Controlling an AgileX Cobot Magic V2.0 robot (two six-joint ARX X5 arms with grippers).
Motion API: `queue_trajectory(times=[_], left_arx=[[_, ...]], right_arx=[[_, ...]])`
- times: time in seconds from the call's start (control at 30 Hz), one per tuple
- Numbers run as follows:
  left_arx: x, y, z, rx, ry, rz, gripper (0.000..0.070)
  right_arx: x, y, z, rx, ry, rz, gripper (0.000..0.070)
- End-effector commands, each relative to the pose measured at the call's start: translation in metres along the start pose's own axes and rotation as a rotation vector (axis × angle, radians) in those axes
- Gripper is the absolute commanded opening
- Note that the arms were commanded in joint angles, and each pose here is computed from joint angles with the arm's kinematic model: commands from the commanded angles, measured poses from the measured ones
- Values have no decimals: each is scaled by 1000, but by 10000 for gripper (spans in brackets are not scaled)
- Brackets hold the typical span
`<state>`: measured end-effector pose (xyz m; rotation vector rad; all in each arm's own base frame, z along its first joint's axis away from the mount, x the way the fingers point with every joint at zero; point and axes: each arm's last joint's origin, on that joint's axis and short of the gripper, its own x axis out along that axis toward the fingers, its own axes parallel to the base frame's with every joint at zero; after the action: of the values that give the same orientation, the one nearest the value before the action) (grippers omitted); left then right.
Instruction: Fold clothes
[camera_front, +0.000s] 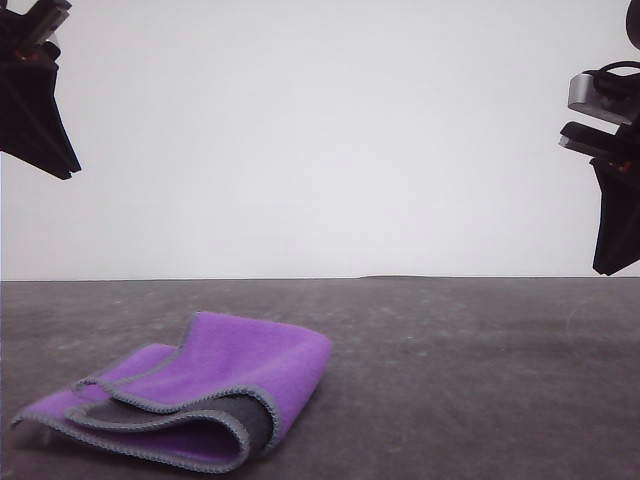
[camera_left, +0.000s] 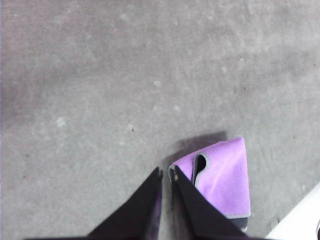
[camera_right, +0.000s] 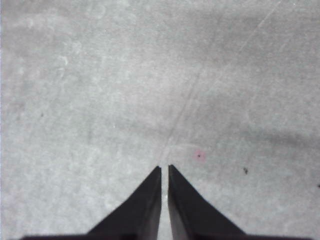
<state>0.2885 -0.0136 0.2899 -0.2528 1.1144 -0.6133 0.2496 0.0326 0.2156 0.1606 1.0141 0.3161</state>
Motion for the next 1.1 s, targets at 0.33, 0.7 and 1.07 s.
queue_trajectory(times=[0.33, 0.7, 1.07], left_arx=[[1, 1, 3, -56, 1, -2, 17], [-1, 1, 2, -25, -4, 12, 17], [-32, -14, -25, 46, -292, 317, 17]], right_arx=[[1, 0, 4, -9, -11, 1, 7], [1, 0, 5, -9, -12, 1, 7], [1, 0, 5, -9, -12, 1, 7]])
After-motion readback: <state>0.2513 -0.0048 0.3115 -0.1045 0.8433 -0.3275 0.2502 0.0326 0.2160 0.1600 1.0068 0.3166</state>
